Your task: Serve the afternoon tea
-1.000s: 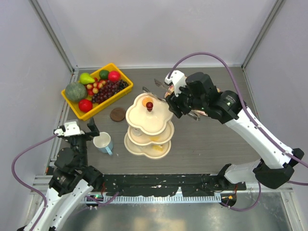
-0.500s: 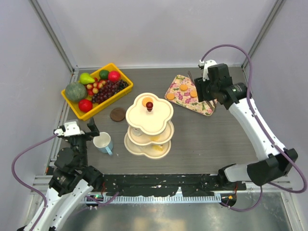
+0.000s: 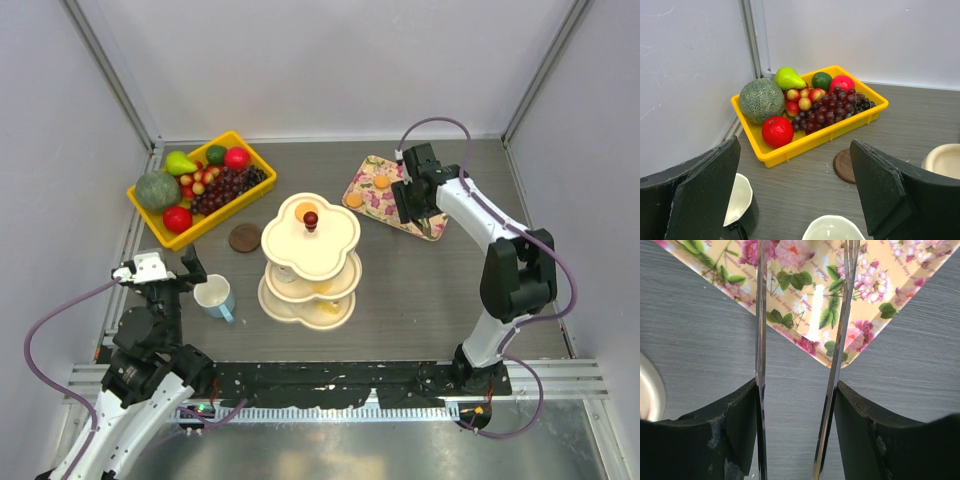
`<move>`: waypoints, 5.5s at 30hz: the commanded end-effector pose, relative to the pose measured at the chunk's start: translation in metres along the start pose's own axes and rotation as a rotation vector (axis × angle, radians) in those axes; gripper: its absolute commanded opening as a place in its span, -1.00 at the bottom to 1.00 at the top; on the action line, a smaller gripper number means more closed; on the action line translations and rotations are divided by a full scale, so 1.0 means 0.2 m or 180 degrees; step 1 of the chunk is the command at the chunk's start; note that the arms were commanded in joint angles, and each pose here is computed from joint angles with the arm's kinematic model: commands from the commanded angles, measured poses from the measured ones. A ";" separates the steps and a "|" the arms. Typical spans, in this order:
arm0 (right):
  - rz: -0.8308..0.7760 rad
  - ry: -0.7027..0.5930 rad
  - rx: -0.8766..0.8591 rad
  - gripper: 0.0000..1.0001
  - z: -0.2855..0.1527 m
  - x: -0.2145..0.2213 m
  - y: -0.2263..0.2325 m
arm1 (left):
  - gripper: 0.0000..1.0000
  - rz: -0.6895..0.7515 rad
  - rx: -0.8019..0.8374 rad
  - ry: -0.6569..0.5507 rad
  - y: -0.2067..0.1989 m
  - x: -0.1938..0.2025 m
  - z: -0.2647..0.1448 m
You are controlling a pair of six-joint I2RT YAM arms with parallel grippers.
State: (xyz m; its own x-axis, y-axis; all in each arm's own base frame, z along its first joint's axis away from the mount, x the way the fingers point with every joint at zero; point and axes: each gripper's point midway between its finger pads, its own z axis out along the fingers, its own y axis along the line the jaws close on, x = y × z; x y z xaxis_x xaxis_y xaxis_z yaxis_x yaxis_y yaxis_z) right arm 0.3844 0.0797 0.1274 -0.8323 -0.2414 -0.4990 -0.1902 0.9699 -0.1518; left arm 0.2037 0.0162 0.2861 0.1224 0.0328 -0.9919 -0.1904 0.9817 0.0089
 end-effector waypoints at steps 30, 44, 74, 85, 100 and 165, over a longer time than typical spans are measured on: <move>0.0054 -0.0374 0.0260 -0.17 -0.22 -0.13 -0.12 | 0.98 -0.0076 -0.0029 -0.0075 0.01 -0.05 0.01; -0.0365 -0.1491 -0.0224 -0.16 -1.02 -0.24 0.14 | 0.98 -0.0052 -0.0011 -0.0052 0.00 -0.04 0.01; -0.1640 -0.1428 -0.1607 -0.02 -1.36 0.23 0.60 | 0.98 -0.0028 0.0013 -0.0020 -0.02 -0.03 0.02; -0.1539 -0.1645 -0.1497 0.27 -1.39 0.17 0.57 | 0.98 -0.0015 0.0000 -0.0004 -0.02 -0.03 0.02; -0.0422 -0.1672 -0.0617 0.12 -1.14 -0.19 0.20 | 0.98 -0.0030 -0.0001 -0.0014 -0.01 -0.03 0.02; -0.0356 -0.0301 0.0244 -0.12 0.07 -0.31 0.07 | 0.98 0.0003 0.0023 0.0022 -0.03 -0.01 0.03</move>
State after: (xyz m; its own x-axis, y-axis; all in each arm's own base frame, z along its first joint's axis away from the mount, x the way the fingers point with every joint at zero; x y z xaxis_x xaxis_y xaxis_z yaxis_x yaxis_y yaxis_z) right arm 0.4478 0.1181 0.0900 -0.8018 -0.3801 -0.4611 -0.2901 0.9222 -0.2556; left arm 0.2111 0.0106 0.2787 0.0805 0.0607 -0.9949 -0.1845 0.9818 0.0450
